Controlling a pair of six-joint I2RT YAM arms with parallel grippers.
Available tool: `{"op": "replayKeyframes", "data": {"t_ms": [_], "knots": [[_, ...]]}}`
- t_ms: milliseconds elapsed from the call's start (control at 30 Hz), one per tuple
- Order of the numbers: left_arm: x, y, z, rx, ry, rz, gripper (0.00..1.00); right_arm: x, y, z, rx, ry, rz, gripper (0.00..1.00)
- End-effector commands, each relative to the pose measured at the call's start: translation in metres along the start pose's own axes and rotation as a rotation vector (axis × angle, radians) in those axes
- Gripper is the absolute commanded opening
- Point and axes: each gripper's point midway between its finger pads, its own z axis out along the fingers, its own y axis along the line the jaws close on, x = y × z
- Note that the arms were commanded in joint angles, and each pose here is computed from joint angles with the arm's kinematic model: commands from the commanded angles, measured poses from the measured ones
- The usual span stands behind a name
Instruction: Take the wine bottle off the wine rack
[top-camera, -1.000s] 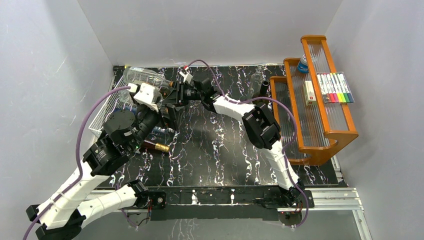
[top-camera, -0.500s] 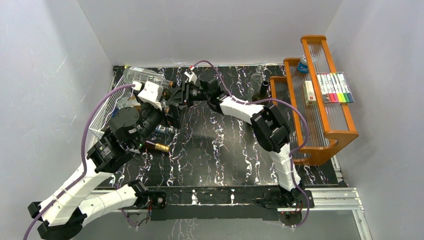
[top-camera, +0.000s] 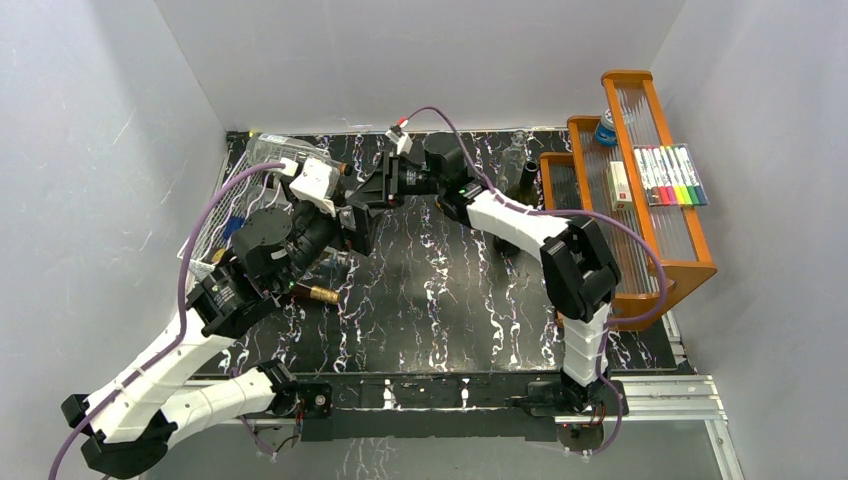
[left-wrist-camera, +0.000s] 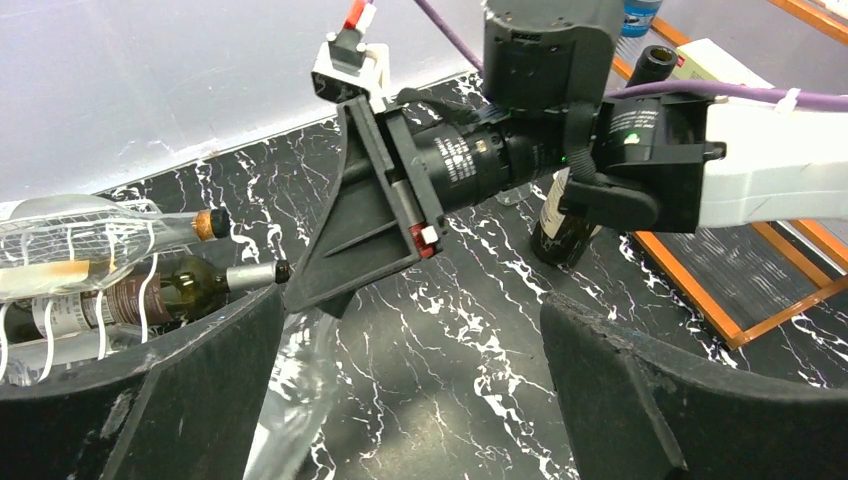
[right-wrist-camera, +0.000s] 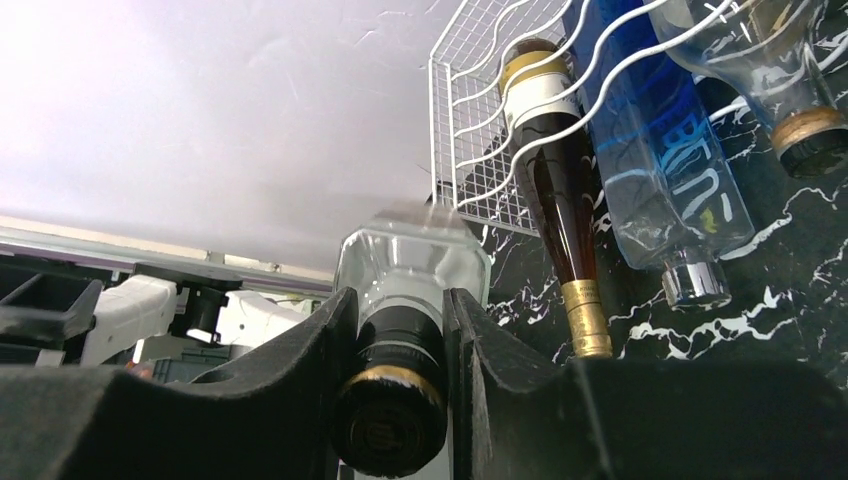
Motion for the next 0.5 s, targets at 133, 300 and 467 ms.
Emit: {"op": "replayKeyframes", "data": {"t_ms": [133, 300, 467], "knots": [[-0.004, -0.001, 0.003, 0.003, -0.017, -0.011, 0.98, -0.005, 0.068, -0.042, -0.091, -0.016, -0.115, 0.0], [0.011, -0.006, 0.011, 0.016, 0.024, -0.005, 0.98, 0.005, 0.055, -0.06, 0.011, 0.017, -0.092, 0.0], [0.031, -0.01, 0.02, 0.025, 0.069, 0.004, 0.98, 0.019, 0.033, -0.076, 0.152, 0.053, -0.117, 0.0]]}}
